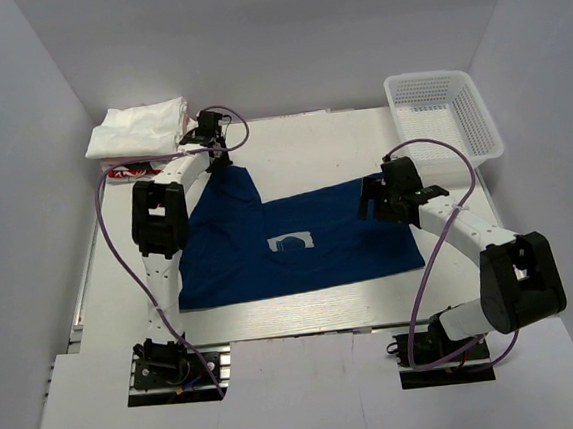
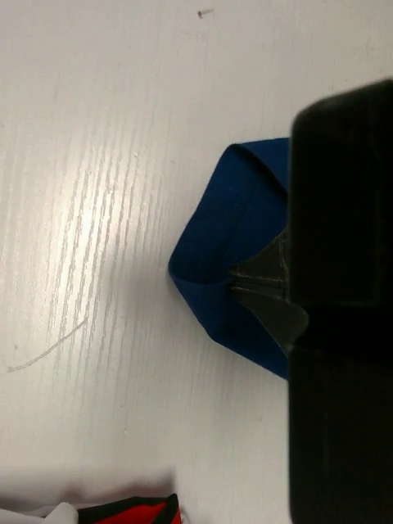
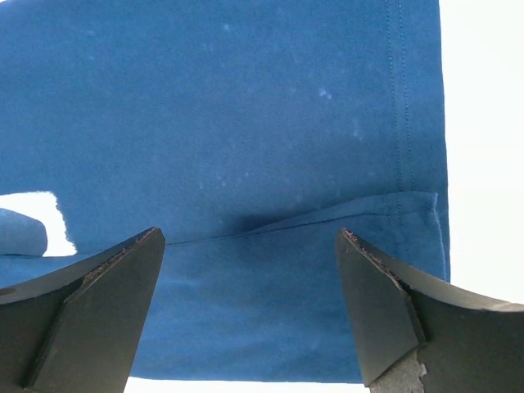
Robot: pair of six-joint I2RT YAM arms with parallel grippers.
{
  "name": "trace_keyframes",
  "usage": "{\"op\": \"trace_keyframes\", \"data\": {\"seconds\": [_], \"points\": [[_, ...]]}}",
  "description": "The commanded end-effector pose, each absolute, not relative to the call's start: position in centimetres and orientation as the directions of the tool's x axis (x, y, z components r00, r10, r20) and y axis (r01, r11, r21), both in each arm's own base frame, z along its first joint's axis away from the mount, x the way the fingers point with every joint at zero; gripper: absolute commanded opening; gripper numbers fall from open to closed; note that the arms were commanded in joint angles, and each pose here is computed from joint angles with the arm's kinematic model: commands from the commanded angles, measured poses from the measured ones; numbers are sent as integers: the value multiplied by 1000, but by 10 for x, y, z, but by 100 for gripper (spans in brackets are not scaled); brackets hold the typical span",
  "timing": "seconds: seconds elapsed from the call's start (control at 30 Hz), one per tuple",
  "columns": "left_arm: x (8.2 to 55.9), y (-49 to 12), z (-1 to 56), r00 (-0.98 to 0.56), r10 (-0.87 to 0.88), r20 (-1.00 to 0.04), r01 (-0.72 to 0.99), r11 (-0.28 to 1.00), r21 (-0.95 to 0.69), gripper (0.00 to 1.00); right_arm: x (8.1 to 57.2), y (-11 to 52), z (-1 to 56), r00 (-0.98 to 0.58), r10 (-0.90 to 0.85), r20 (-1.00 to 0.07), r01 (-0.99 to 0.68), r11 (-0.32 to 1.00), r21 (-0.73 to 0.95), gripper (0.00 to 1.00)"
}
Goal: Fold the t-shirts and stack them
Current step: Grap the side of the flattened tshirt furthest away from the robot with both arms
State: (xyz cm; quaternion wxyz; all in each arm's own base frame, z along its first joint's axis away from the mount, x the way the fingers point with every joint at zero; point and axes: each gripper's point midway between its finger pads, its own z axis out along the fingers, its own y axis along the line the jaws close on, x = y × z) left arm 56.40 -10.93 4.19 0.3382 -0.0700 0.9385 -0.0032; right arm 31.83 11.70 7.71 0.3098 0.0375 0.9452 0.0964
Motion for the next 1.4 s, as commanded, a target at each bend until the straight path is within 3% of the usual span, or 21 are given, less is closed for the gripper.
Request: {"op": "trace_keyframes", "data": {"seconds": [0.0, 0.2, 0.37, 0.43, 0.67, 0.9, 1.13, 1.37], "points": [[577, -115, 72, -709, -123, -695, -91, 992, -82, 0, 329, 115, 91, -782, 142, -607, 26, 980, 196, 90], [566, -119, 84, -684, -94, -723, -31, 995, -100, 0, 339, 108, 94, -760, 189, -621, 95, 979, 182, 90], [547, -122, 98, -639, -47, -768, 57, 992, -108, 0, 381, 112, 117, -709, 240, -663, 155, 970, 186, 90], [541, -122, 104, -630, -38, -775, 72, 992, -108, 0, 386, 115, 101, -743, 233, -627, 172, 972, 158, 90], [516, -122, 109, -638, -15, -770, 112, 987, -112, 0, 444, 97, 95, -667, 334, -666, 390, 918, 70, 90], [499, -123, 111, -628, 6, -778, 155, 981, -117, 0, 481, 92, 74, -666, 341, -663, 471, 882, -20, 90], [499, -123, 119, -608, 20, -794, 168, 980, -104, 0, 501, 91, 62, -653, 373, -659, 511, 860, -19, 90], [494, -119, 119, -609, 20, -793, 157, 983, -96, 0, 488, 86, 37, -693, 391, -605, 520, 853, -45, 90]]}}
